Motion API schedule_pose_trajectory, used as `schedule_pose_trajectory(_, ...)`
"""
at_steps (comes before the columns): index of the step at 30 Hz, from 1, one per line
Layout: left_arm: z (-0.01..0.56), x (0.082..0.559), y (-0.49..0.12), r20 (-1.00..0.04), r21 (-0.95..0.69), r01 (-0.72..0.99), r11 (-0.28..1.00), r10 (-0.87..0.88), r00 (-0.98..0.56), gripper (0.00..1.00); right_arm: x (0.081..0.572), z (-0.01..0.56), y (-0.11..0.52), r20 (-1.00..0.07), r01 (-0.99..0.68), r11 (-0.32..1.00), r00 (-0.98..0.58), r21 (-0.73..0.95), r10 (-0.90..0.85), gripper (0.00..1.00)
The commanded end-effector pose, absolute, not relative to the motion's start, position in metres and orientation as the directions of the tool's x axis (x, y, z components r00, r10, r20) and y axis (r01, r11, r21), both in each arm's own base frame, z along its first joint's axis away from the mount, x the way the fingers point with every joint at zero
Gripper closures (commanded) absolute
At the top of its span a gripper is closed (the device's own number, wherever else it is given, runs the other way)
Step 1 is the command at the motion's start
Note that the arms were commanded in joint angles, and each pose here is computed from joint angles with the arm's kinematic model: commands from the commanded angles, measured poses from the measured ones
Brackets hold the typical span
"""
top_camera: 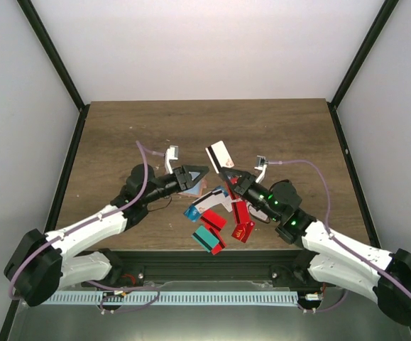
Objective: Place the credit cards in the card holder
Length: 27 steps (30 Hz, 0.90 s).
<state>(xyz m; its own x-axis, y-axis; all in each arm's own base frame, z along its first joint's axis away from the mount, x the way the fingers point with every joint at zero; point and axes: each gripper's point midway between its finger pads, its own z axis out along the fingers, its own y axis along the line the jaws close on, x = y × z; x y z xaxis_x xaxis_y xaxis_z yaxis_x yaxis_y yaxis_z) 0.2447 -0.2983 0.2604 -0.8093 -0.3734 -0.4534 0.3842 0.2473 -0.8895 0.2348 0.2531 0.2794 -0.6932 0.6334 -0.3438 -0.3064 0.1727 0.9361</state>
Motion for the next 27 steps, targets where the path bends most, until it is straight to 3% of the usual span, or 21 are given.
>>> schedule_pose_trajectory(1,0.287,0.244,-0.301,-0.474,-0.878,0.459,0.138,-0.389,-0.790,0.56,0.232,0.312,0.256,-0.349,-0.387,0.087,-0.683,0.918,0.642,0.99)
schedule_pose_trajectory(11,0.303,0.239,-0.303,-0.511,-0.850,0.519,0.093,-0.382,-0.770,0.60,0.228,0.312,0.267,-0.334,-0.389,0.043,-0.723,0.920,0.604,0.99)
schedule_pose_trajectory(27,0.310,0.246,-0.296,-0.525,-0.838,0.532,0.119,-0.439,-0.729,0.77,0.219,0.312,0.276,-0.342,-0.408,0.003,-0.760,0.913,0.553,0.99)
